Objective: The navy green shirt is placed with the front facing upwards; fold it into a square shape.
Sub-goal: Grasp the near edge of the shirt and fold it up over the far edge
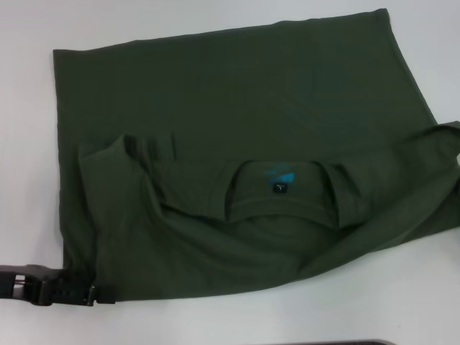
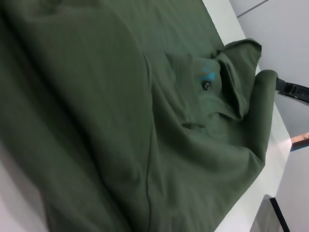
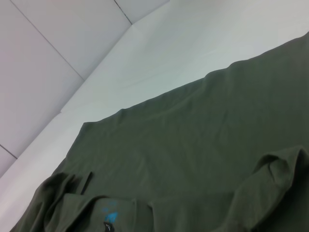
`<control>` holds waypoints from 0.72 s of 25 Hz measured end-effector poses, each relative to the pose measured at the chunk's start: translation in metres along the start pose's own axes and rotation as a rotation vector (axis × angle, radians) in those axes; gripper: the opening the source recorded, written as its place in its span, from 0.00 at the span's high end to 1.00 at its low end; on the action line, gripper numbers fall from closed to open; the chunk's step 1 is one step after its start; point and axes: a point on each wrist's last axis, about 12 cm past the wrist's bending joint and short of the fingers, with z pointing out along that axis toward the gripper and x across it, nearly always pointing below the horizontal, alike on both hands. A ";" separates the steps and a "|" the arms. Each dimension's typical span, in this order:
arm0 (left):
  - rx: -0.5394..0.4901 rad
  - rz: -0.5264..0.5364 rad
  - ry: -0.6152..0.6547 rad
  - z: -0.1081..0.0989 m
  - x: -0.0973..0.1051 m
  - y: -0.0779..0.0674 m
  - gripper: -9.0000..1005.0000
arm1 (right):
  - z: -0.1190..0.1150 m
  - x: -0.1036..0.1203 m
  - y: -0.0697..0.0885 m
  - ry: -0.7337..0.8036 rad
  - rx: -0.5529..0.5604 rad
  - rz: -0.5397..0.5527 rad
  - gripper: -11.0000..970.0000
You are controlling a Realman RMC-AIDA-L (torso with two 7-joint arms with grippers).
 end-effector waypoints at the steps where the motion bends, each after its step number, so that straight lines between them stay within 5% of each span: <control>1: 0.000 0.002 0.000 0.001 -0.001 0.000 0.06 | 0.000 0.000 0.000 0.000 0.000 0.000 0.94; 18: -0.029 0.015 0.036 -0.003 -0.004 0.002 0.06 | -0.001 0.000 0.000 -0.002 0.003 0.011 0.94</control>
